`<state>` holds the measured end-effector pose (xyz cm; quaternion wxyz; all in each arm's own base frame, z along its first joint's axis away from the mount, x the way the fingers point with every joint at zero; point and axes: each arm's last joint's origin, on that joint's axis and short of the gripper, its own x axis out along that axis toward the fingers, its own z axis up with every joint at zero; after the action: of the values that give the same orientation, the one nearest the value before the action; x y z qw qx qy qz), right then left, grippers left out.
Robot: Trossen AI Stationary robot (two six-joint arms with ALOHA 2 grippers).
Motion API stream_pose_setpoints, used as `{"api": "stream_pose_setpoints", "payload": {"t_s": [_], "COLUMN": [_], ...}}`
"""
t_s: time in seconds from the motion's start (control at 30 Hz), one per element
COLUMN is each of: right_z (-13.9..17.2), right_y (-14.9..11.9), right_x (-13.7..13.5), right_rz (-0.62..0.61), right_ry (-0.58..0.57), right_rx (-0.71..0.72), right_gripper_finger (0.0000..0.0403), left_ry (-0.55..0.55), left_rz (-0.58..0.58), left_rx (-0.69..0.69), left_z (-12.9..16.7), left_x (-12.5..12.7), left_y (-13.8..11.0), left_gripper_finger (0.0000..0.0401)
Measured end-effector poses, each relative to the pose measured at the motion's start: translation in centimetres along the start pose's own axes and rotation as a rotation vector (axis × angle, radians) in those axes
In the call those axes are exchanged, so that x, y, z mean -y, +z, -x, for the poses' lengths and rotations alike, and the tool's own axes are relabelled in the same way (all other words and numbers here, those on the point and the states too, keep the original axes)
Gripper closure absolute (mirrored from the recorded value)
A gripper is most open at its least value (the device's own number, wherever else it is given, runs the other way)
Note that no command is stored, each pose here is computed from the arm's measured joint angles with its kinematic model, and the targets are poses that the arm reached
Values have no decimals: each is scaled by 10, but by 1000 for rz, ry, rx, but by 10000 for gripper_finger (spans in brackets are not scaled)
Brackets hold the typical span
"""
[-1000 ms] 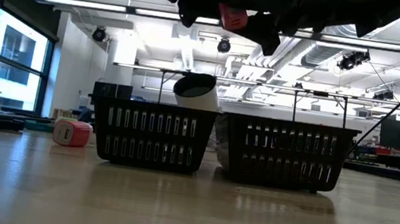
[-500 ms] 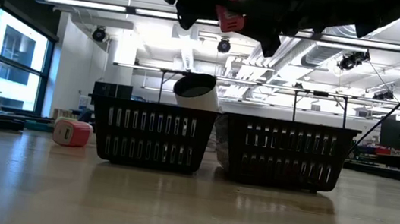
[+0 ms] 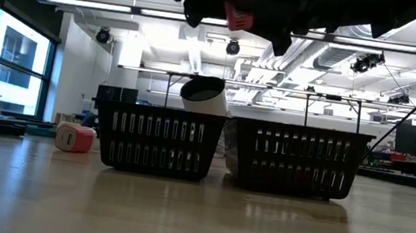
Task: Pick & Place Office items
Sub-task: Put the pink charger adapter into the right black bin
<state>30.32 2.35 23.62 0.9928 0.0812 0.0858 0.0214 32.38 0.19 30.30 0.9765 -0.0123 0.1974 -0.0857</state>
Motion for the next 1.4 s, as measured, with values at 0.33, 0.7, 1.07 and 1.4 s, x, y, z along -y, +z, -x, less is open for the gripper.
{"api": "stream_pose_setpoints", "payload": {"t_s": [0.33, 0.7, 1.07, 1.4], "right_z": [1, 3, 55, 64], "right_y": [8, 8, 1, -55], "right_x": [-7, -14, -25, -14], "right_rz": [63, 98, 92, -53], "right_ry": [-28, -12, -83, -83], "right_rx": [83, 85, 129, 130], "right_gripper_finger": [264, 264, 264, 264], "left_ry": [22, 65, 95, 73], "left_rz": [-56, -63, -13, 49], "left_rx": [52, 9, 63, 293], "left_z": [22, 47, 76, 93], "left_x": [3, 6, 10, 20], "left_y": [12, 13, -34, -78], "left_gripper_finger": [186, 184, 184, 184]}}
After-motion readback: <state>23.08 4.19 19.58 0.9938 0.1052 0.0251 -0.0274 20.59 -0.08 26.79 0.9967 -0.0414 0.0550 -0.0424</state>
